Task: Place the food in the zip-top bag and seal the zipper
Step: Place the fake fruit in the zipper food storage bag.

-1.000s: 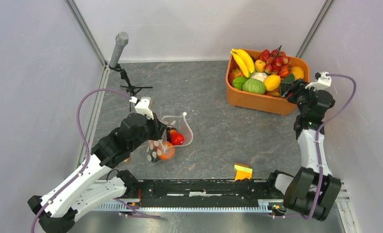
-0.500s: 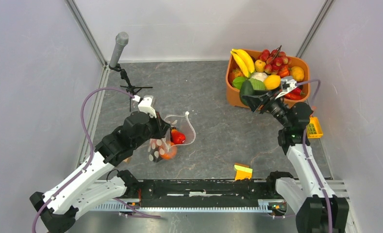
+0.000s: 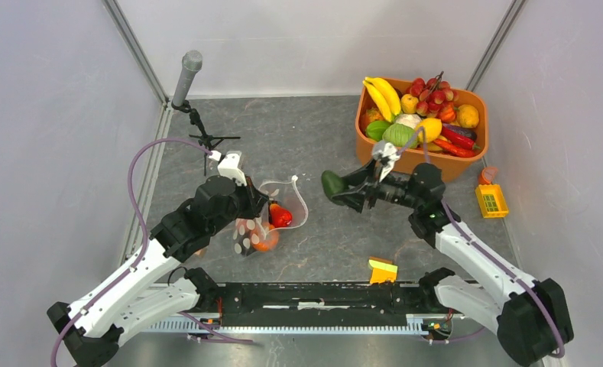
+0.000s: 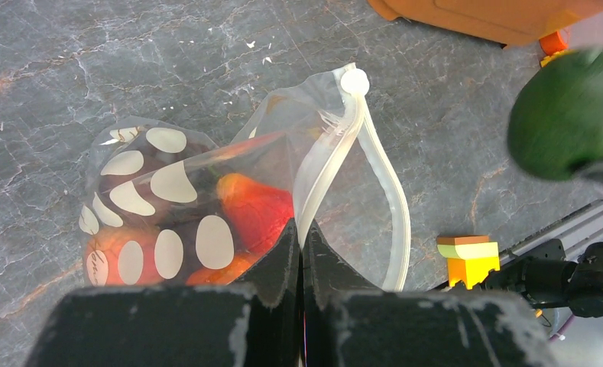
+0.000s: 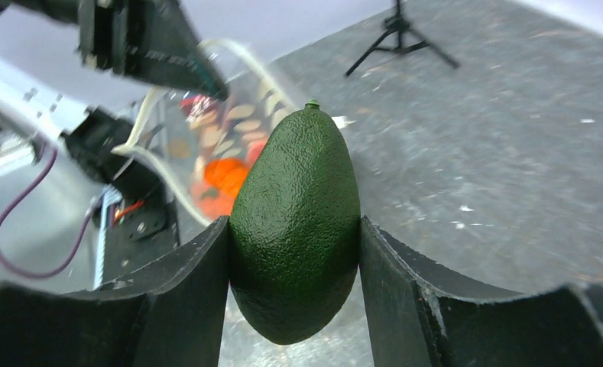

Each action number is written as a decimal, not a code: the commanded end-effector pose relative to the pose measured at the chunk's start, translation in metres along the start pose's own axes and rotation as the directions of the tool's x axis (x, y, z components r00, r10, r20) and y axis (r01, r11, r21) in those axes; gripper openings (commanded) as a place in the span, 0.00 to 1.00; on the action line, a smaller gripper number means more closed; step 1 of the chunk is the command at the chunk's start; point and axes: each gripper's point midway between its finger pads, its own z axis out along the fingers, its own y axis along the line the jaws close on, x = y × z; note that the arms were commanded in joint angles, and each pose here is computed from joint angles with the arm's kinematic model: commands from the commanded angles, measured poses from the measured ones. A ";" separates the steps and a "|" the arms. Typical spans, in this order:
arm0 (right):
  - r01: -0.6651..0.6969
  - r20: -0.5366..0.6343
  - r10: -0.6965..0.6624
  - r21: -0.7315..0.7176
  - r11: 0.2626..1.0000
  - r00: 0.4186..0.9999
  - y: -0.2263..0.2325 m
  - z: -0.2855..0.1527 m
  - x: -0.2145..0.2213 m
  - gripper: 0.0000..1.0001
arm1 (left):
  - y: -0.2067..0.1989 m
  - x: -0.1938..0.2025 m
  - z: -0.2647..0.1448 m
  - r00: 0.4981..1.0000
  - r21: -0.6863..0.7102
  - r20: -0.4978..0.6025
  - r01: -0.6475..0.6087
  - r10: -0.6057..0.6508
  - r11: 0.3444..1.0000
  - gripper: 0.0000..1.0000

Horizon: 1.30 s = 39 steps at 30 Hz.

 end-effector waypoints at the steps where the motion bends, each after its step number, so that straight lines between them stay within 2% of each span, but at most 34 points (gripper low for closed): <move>1: 0.108 -0.094 -0.122 -0.139 0.984 0.988 0.033 0.022 0.012 0.49 | -0.008 -0.011 0.000 0.999 0.031 0.039 0.037 -0.038 0.999 0.02; 4: 0.117 -0.145 -0.136 -0.133 0.984 0.980 0.040 0.037 0.023 0.49 | -0.008 -0.010 0.000 0.999 0.033 0.035 0.033 -0.034 0.999 0.02; 10: 0.101 -0.173 -0.137 -0.200 0.974 0.975 0.068 0.064 0.031 0.50 | -0.010 -0.006 0.001 1.000 0.045 0.011 0.021 -0.022 0.999 0.02; 14: 0.127 -0.212 -0.160 -0.158 0.979 0.964 0.067 0.079 0.035 0.50 | -0.009 -0.005 -0.002 1.000 0.043 0.007 0.013 -0.013 0.999 0.02; 20: 0.046 -0.178 -0.068 -0.128 0.991 0.982 0.068 0.095 0.035 0.50 | -0.010 -0.004 -0.003 1.000 0.049 -0.003 0.003 -0.003 0.999 0.02; 25: 0.058 -0.277 -0.084 -0.101 0.993 0.957 0.056 0.100 0.058 0.52 | -0.009 -0.005 -0.005 1.000 0.048 0.003 -0.003 0.003 0.999 0.02; 34: 0.111 -0.353 -0.129 -0.072 0.991 0.927 0.045 0.109 0.063 0.55 | -0.009 -0.007 -0.005 1.000 0.047 0.012 -0.004 0.004 0.999 0.02; 39: 0.168 -0.457 -0.124 0.055 0.984 0.881 0.028 0.120 0.077 0.54 | -0.009 -0.010 -0.007 1.000 0.044 0.019 -0.002 0.001 0.999 0.02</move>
